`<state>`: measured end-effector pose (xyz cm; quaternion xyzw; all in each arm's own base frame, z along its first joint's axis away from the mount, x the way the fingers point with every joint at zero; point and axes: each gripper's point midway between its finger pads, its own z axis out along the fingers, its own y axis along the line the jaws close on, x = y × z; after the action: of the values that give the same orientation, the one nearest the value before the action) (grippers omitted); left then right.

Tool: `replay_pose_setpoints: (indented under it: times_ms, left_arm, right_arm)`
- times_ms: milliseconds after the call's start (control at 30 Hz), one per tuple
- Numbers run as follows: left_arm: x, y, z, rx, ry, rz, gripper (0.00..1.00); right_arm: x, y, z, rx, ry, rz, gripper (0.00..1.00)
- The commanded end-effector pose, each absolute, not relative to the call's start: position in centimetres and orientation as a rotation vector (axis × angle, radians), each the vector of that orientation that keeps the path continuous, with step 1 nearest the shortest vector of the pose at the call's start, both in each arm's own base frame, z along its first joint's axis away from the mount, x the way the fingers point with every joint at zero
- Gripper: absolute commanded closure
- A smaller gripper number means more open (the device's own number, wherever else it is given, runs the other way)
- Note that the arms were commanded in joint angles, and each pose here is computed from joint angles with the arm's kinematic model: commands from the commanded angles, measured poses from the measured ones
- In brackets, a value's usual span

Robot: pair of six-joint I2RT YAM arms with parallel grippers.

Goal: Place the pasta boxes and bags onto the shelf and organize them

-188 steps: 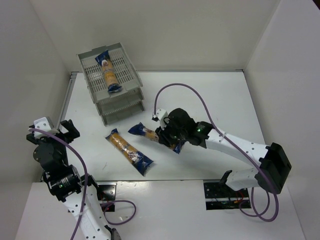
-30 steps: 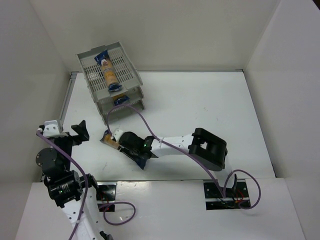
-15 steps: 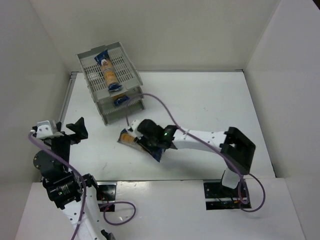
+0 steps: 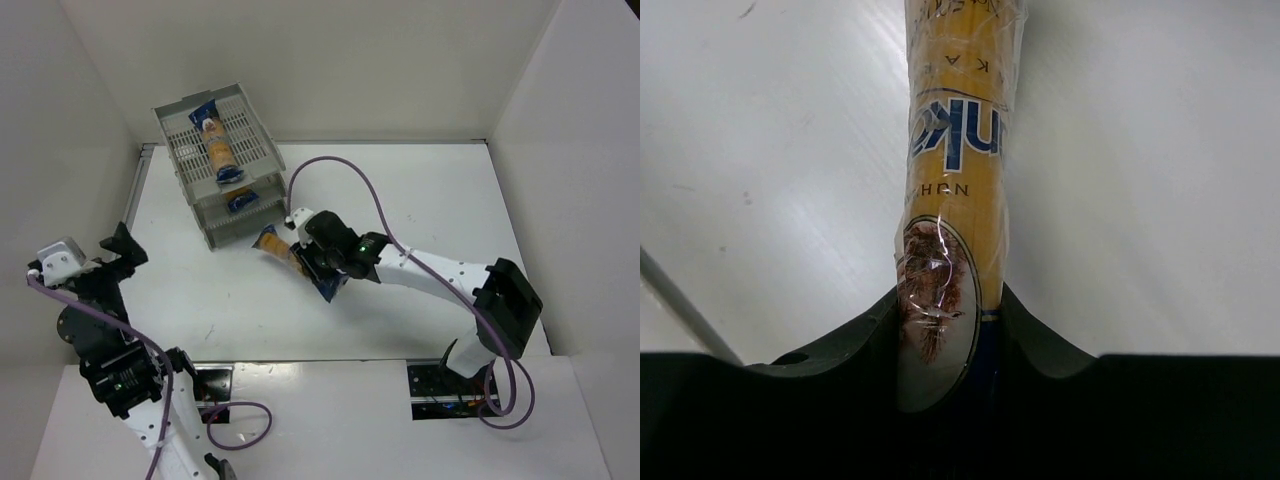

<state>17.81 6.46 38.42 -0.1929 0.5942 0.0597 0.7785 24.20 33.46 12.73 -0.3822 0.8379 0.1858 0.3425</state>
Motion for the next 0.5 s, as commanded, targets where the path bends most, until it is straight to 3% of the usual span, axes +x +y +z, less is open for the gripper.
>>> replay_pose_setpoints:
  times_ms: [0,200,467]
  left_arm:
    - [14.0,11.8,39.0,-0.492,1.238,0.572,0.01]
    - [11.9,15.9,36.3,-0.53,1.302,0.908,0.01]
    - [12.8,16.3,33.8,-0.526,1.358,0.899,0.01]
  right_arm:
    - [28.6,35.8,19.8,-0.764,1.973,0.585,1.0]
    - [30.0,38.6,19.7,-0.709,1.982,0.653,1.0]
    - [33.3,41.0,18.3,-0.628,1.993,0.611,1.0]
